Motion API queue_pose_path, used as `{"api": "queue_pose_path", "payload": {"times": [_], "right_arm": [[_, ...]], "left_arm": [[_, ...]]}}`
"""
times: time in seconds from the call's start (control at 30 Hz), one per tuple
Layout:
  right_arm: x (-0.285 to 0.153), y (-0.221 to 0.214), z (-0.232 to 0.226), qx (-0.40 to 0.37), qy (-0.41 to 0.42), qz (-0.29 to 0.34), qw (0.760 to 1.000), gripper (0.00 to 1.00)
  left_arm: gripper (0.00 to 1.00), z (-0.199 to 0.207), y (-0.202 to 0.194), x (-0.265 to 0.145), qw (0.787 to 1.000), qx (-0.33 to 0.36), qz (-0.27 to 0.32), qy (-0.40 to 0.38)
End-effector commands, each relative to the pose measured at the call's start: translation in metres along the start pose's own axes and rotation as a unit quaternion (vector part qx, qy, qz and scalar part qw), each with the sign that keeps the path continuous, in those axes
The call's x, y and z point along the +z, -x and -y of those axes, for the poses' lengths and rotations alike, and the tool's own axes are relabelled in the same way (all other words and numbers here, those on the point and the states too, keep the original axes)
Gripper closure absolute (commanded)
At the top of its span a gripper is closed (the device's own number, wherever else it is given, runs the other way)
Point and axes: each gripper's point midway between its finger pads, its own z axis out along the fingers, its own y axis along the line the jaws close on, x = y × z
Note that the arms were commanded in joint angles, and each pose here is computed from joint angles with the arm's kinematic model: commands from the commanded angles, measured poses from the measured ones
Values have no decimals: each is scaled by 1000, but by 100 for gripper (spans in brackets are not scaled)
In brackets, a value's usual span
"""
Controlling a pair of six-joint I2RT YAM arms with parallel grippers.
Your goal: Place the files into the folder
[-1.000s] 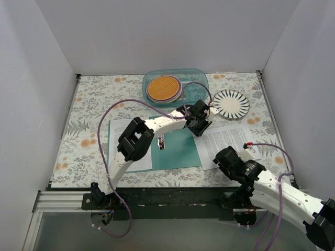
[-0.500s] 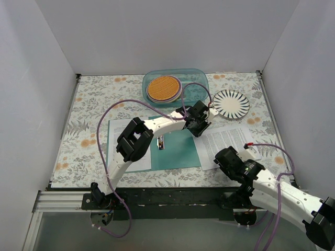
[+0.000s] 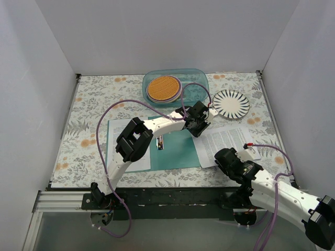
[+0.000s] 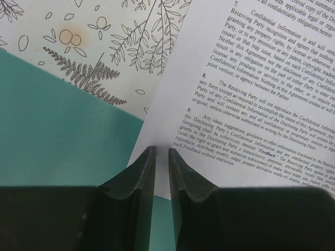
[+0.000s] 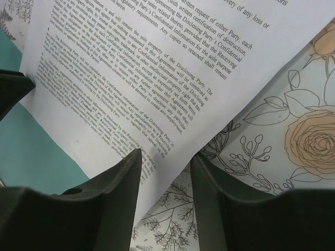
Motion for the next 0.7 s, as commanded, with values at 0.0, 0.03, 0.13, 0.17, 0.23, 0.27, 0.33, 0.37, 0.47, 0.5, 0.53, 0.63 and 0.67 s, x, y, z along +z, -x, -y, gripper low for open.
{"api": "queue_pose_path", "payload": {"times": [0.0, 0.03, 0.13, 0.17, 0.23, 0.27, 0.33, 0.37, 0.47, 0.5, 0.53, 0.63, 0.67], "right_arm": [[2, -1, 10, -2, -14, -1, 1000, 51], [0, 1, 7, -1, -11, 2, 1000, 51], [-4, 7, 1, 0, -4, 11, 1000, 52], [-5, 8, 0, 1, -2, 12, 1000, 52], [-5, 9, -1, 0, 0, 13, 1000, 54], [-4, 8, 0, -1, -1, 12, 1000, 56], [-3, 6, 1, -4, -5, 8, 1000, 62], [-2, 4, 3, -5, -6, 6, 1000, 69], [-2, 3, 2, -5, -5, 5, 1000, 84], [-2, 4, 2, -4, -5, 6, 1000, 87], [-2, 5, 2, -6, -5, 7, 1000, 89], [-5, 9, -1, -7, -2, 14, 1000, 91], [-6, 10, -2, -9, -1, 15, 1000, 91]], "left_arm": [[84, -2, -43, -5, 997, 2, -72, 10], [84, -2, -43, -5, 997, 2, -73, 10], [84, -2, -41, -5, 997, 2, -71, 10], [84, -2, -43, -4, 997, 2, -73, 10], [85, -2, -42, -4, 997, 1, -72, 10], [85, -2, -42, -4, 997, 1, -73, 11], [85, -2, -44, -5, 997, 0, -75, 11], [85, -2, -44, -5, 997, 0, -75, 12], [85, -4, -45, -6, 997, 1, -77, 13], [85, -3, -44, -6, 997, 1, -75, 13], [85, -4, -45, -6, 997, 0, -77, 13], [85, -2, -44, -6, 997, 1, -76, 12], [85, -3, -46, -6, 997, 0, -78, 12]]}}
